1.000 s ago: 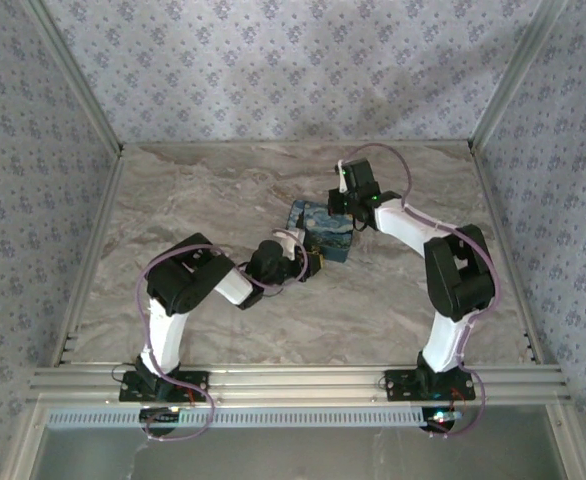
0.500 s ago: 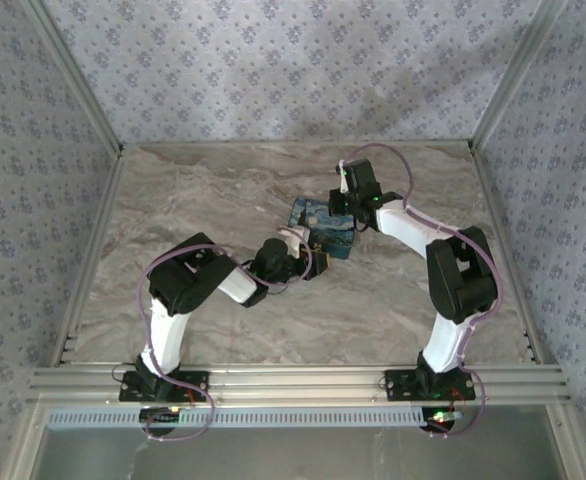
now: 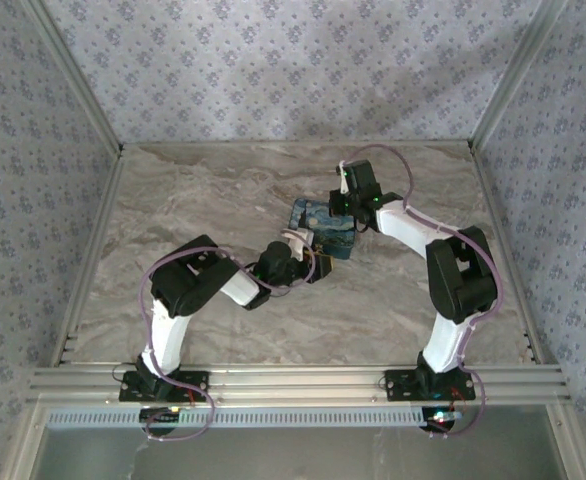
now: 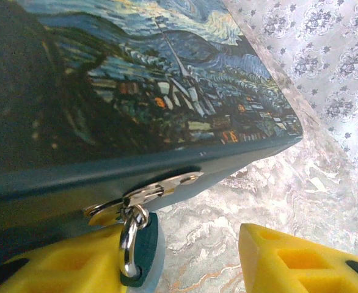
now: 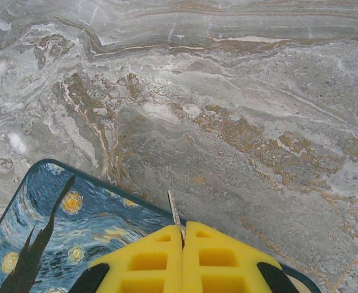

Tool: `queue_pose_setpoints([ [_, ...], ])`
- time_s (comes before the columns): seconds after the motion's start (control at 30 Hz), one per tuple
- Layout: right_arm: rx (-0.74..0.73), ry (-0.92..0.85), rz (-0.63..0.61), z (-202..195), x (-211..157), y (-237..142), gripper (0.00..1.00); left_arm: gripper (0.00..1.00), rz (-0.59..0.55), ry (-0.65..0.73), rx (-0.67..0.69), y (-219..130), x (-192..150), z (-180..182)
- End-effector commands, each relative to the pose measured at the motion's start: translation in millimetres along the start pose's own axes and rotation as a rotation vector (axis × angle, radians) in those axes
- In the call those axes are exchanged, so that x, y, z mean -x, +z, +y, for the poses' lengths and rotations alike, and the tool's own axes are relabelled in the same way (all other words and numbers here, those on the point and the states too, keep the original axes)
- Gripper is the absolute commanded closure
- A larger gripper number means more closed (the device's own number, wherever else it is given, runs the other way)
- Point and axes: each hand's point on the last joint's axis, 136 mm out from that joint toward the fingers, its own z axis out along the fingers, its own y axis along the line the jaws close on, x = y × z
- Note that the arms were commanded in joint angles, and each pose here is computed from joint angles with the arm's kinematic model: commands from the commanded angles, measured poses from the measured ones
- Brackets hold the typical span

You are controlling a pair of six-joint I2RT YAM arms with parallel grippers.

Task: Unlock a padlock with a key

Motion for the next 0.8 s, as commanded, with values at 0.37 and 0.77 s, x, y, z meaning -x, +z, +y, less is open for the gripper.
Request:
queue_pose_setpoints([
  [0.37, 0.0, 0.021, -0.017, -4, 4, -10, 1.0, 0.83, 0.1, -0.067, 0.184, -6, -36, 49],
  [0.77, 0.004, 0.028, -0.059, -6, 17, -29, 1.0, 1.0, 0.149, -0.058, 0.188, -15, -34, 55],
])
